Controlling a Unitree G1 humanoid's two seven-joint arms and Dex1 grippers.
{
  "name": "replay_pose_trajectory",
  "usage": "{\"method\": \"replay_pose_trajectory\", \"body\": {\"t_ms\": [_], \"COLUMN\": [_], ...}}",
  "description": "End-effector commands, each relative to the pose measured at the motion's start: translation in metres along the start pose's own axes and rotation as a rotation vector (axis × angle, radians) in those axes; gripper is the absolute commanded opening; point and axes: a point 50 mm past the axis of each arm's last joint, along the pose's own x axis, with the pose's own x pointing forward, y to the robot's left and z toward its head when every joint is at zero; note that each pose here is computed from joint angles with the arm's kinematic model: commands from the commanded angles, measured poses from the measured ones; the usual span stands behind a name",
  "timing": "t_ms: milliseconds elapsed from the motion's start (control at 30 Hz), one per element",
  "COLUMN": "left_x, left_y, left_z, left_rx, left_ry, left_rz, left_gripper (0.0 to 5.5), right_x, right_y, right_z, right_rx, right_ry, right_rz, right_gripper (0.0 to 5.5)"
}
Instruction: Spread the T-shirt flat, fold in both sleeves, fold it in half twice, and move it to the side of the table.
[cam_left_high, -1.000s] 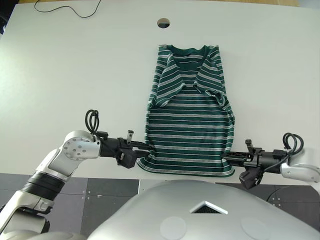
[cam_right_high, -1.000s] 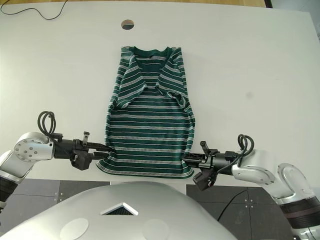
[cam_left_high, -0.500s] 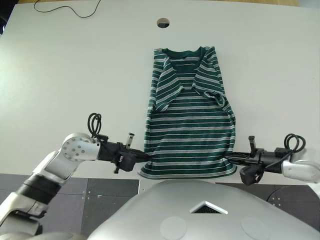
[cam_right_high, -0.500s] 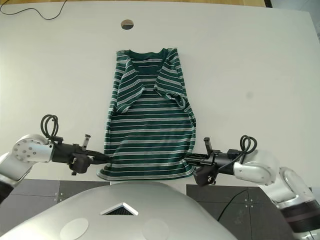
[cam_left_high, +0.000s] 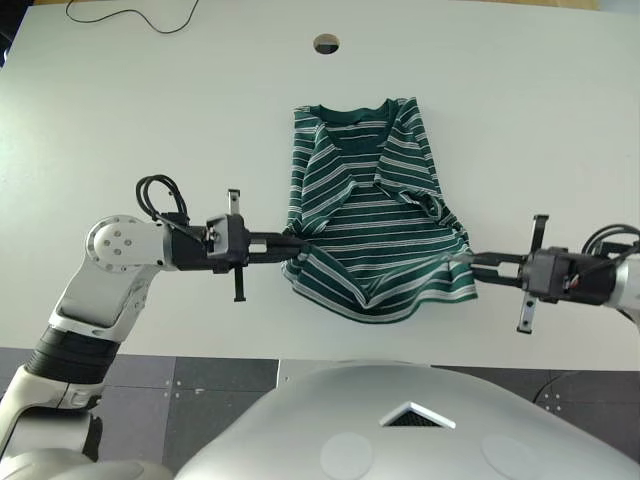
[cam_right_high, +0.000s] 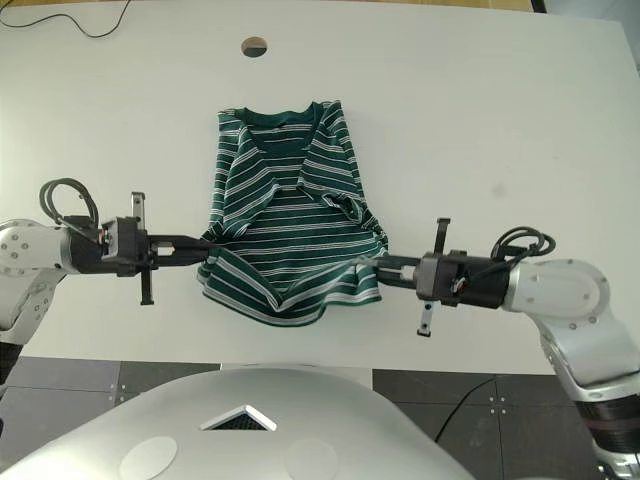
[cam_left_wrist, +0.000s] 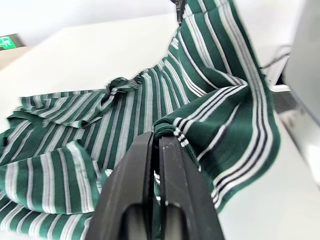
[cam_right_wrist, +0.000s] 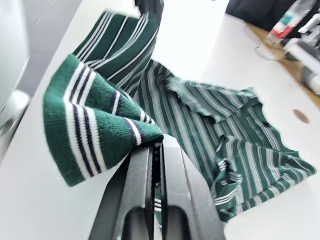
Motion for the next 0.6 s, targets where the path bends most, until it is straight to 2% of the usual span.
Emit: {"method": "replay_pose_trajectory", "body": {"t_ms": [33,233,367,600], "left_x": [0.003,0.006,0.008,0.007], "left_y": [0.03,0.058,0.08,0.109], "left_z": [0.006,0.0,-0.012,-0.024], "left_rx": [-0.035,-0.087,-0.168,-0.347], "left_ry": [-0.026,-0.009,0.058,0.075], "left_rz": [0.187,0.385,0.554,0.745], "left_gripper": [0.11,0.11,0.11,0.11], "right_x": [0.005,0.024,0.039,0.064], "right_y": [-0.031,-0.079,-0.117,-0.148], "right_z": [0.009,-0.004,-0.031,-0.057], "right_rx": [0.033,0.156,0.295,0.464], "right_ry": [-0.046,-0.016,0.108,0.212], "right_rz": [-0.1,-0.282,-0.461,-0.58], "right_gripper": [0.1,0.1,0.1,0.1]}}
